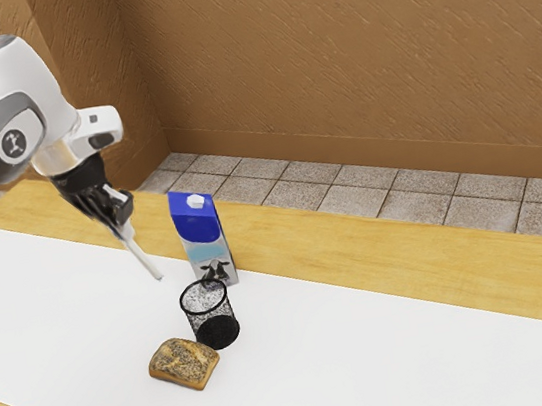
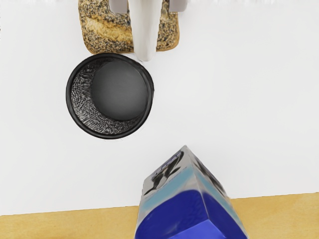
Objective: Take the marker out of the pen holder and place it to the left of the pen holder.
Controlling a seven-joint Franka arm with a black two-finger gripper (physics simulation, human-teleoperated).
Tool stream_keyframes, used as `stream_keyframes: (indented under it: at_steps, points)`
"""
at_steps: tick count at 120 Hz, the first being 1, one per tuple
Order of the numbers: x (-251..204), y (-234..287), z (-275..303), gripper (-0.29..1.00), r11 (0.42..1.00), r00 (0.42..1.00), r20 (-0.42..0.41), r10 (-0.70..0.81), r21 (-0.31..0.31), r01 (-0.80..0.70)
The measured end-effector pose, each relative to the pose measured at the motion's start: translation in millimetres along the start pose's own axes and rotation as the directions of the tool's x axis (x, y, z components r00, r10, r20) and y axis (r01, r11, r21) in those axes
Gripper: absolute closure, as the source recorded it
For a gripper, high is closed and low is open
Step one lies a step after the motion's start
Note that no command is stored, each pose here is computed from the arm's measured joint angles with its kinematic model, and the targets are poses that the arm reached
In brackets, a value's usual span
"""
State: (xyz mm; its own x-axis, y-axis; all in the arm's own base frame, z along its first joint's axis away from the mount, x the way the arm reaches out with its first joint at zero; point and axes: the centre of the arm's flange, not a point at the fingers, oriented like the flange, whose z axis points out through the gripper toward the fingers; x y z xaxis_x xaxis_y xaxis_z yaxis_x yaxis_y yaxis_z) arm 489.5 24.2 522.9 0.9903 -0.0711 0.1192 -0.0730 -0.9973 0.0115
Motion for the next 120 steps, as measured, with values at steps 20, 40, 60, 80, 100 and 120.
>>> stream_keyframes:
  at_steps: [20,40,60,80,100,120]
  points:
    - [33,-57,38,0.77,0.992,0.946,0.303,-0.117,0.000,0.123]
    - [62,-94,109,0.77,0.974,0.777,0.595,-0.206,0.049,0.221]
    - [64,-117,176,0.76,0.955,0.567,0.782,-0.259,0.119,0.272]
    - [50,-144,223,0.76,0.934,0.394,0.873,-0.286,0.162,0.320]
    - [50,-150,262,0.76,0.928,0.278,0.917,-0.285,0.192,0.318]
    - [53,-153,297,0.75,0.928,0.219,0.934,-0.281,0.207,0.309]
